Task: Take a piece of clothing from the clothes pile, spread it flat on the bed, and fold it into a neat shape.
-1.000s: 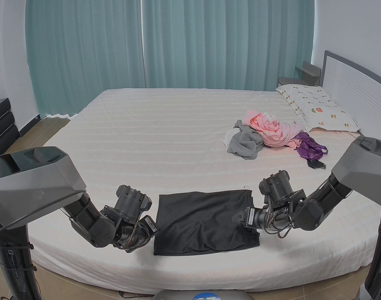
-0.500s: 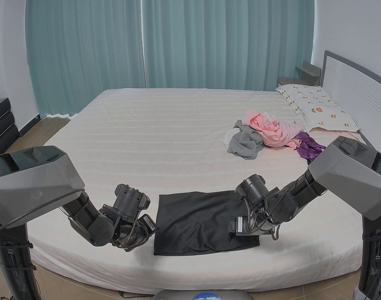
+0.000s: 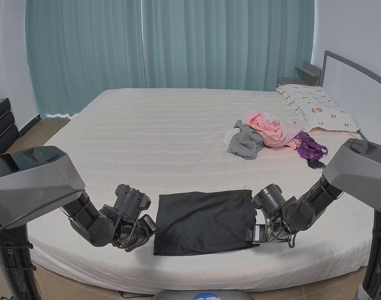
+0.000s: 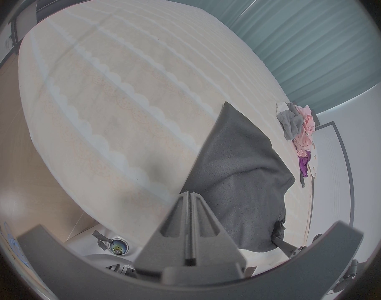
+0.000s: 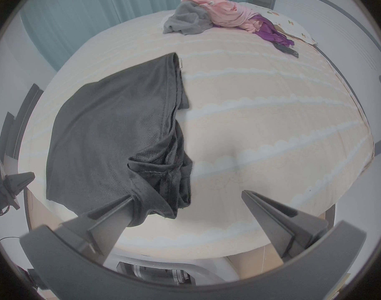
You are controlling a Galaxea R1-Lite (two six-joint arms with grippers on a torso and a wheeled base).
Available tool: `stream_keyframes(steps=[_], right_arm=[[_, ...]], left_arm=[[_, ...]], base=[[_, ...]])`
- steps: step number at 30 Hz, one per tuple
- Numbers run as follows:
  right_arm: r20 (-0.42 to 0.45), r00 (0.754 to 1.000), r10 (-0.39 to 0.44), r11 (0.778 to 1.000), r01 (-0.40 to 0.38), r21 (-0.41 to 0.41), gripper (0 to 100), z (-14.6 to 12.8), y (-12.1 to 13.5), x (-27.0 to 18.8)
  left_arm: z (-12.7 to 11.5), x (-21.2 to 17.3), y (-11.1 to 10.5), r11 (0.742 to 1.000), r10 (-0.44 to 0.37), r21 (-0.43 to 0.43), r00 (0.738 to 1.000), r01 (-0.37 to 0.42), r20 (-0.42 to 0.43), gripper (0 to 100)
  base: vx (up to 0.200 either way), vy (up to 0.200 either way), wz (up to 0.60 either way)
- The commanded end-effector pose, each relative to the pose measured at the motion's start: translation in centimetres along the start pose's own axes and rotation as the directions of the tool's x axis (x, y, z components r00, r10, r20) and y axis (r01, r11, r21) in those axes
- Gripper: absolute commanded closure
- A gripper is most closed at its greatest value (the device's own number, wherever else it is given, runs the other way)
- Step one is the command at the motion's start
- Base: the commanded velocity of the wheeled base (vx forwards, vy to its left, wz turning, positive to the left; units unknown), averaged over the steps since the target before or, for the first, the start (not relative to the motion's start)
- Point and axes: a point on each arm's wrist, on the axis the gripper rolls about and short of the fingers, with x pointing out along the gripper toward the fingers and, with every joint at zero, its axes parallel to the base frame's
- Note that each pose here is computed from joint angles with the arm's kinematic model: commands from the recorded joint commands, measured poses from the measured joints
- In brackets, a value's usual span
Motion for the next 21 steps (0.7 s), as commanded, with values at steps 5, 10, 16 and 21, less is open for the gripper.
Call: stream_keyframes(steps=[5,10,16,21], right_arm=[[0.095,0.994,0.046,0.995,-0.054,0.085,0,-0.4,-2.6,-1.3],[0.133,0.987,0.087,0.983,-0.107,0.15,0,-1.0,-2.8,-0.9],[0.151,0.964,0.218,0.953,-0.243,0.178,0,0.0,-3.2,-0.8],[0.172,0.922,0.348,0.9,-0.38,0.214,0,0.7,-2.6,0.4]], left_arm=[[-0.2,0.0,-0.1,1.0,-0.002,0.006,1.0,0.002,-0.002,100],[-0.2,0.0,-0.1,1.0,-0.001,0.008,1.0,0.001,-0.003,100],[-0.2,0.0,-0.2,1.0,-0.006,0.004,1.0,0.006,-0.001,100],[-0.3,0.1,-0.1,1.0,0.001,0.009,1.0,-0.001,-0.006,100]], base=[[0.0,0.0,0.0],[0.0,0.0,0.0],[0.0,0.0,0.0],[0.0,0.0,0.0]])
